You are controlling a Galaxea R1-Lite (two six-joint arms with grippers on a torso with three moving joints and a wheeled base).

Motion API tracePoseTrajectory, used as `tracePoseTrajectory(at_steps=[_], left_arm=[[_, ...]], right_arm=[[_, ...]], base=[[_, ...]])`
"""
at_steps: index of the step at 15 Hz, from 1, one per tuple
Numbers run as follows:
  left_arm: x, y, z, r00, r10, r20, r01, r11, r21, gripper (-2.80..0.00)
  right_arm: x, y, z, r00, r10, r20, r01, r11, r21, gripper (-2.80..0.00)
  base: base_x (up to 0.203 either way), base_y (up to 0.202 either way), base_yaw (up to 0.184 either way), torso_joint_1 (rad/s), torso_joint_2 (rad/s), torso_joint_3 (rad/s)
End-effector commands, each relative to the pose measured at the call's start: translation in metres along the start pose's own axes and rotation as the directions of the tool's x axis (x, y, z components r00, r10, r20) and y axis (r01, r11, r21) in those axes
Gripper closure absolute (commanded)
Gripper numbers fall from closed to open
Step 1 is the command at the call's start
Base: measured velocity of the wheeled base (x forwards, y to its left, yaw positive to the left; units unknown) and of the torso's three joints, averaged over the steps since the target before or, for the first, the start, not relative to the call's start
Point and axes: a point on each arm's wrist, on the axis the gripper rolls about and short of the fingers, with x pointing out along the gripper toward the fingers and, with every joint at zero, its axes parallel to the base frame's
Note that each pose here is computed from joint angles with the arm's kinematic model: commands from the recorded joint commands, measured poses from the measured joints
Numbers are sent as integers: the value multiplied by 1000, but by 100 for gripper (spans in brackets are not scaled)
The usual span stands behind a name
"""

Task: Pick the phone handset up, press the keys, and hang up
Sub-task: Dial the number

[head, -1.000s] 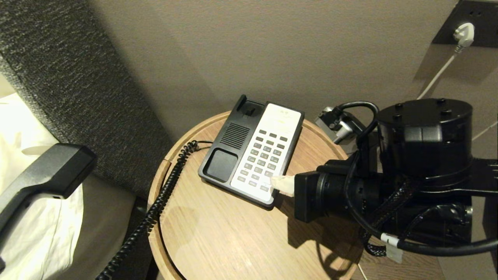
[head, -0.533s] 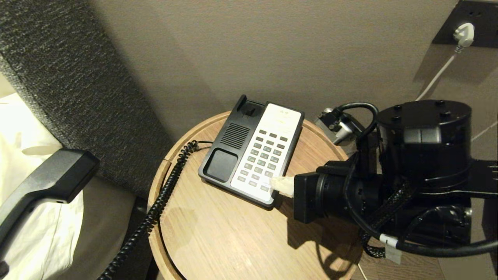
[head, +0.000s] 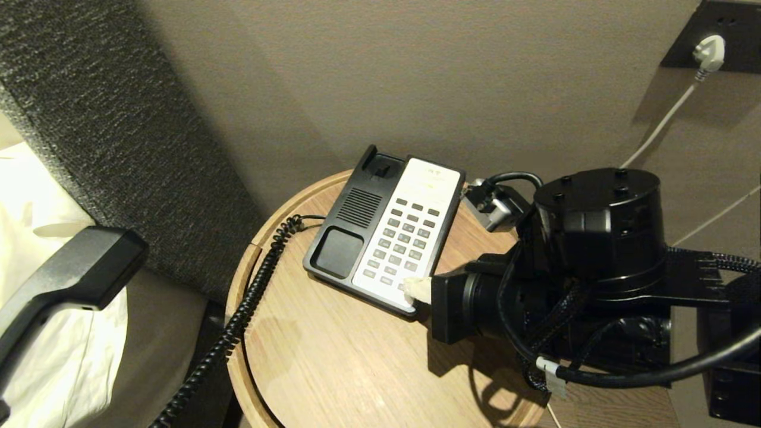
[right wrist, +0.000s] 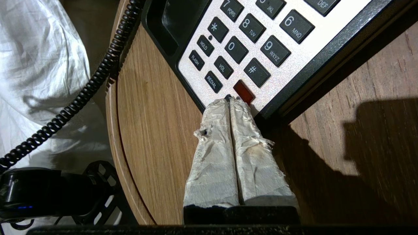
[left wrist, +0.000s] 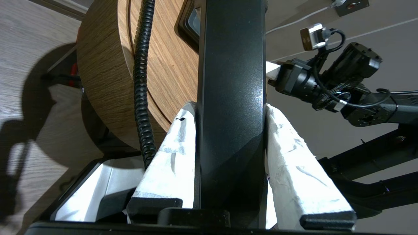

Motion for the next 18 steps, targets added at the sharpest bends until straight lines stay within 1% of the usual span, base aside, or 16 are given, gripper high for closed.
tracePoseTrajectory(at_steps=[1,9,12,18], left_arm=[[-1,0,0,1000,0,2,0,1000,-4,0],[-1,1,-1,1000,-1,3,1,1000,-4,0],[-2,0,0,1000,-4,4,4,1000,-5,0],[-3,0,0,1000,-11,9,11,1000,-4,0]], right_arm=[[2,-1,-2,1000,-4,-8,4,1000,1,0],[6,-2,-3,1000,-13,-14,13,1000,-5,0],[9,-3,-5,1000,-16,-21,16,1000,-23,0],[11,-3,-6,999,-20,-26,19,999,-36,0]], base=[[0,0,0,0,0,0],[0,0,0,0,0,0],[0,0,0,0,0,0],[0,0,0,0,0,0]])
